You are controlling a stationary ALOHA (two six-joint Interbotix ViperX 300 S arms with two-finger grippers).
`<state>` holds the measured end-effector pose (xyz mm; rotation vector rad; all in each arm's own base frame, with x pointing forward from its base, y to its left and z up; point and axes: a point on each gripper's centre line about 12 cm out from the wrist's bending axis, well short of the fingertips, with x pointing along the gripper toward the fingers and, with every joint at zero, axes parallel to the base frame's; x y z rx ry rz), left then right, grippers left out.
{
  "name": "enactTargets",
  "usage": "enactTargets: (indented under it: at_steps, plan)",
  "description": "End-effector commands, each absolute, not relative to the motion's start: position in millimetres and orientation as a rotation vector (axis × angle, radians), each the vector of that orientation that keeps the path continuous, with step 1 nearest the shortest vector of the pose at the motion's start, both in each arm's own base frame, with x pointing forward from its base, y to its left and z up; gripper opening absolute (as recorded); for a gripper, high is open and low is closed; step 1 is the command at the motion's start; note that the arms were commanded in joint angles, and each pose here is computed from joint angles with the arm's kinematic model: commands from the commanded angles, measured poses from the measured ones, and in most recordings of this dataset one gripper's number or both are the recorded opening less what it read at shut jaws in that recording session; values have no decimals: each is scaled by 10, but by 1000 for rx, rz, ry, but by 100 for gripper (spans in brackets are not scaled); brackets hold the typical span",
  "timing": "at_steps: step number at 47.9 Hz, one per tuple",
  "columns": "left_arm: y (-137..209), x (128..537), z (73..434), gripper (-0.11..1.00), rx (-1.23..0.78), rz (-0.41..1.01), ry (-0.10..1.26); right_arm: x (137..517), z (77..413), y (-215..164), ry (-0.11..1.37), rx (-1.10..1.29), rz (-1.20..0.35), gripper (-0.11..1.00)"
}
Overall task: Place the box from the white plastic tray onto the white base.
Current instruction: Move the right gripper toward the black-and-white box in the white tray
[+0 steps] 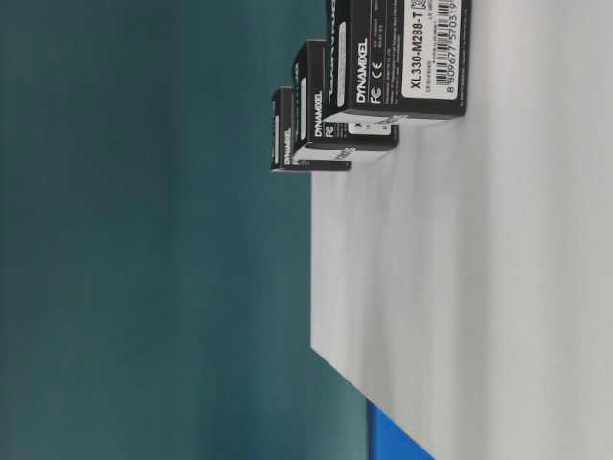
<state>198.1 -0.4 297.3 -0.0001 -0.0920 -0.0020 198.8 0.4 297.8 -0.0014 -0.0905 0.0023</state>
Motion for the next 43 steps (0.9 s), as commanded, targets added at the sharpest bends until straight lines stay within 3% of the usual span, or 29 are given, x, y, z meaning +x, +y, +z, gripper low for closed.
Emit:
enactTargets:
  at_steps: [1,7,13,43]
  plan:
    - [32,2073,2992,14,12,14,-77,2001,2986,-8,-91,15,-4,14]
    - [25,2181,3045,3,14,9,-57,1977,2949,-3,35,125,-6,2]
    - [23,2262,3060,-5,17,8,-14,1910,2949,30,196,187,1,0]
    - [-42,2304,3145,-6,9,-19,41,1756,2924,449,815,341,124,0]
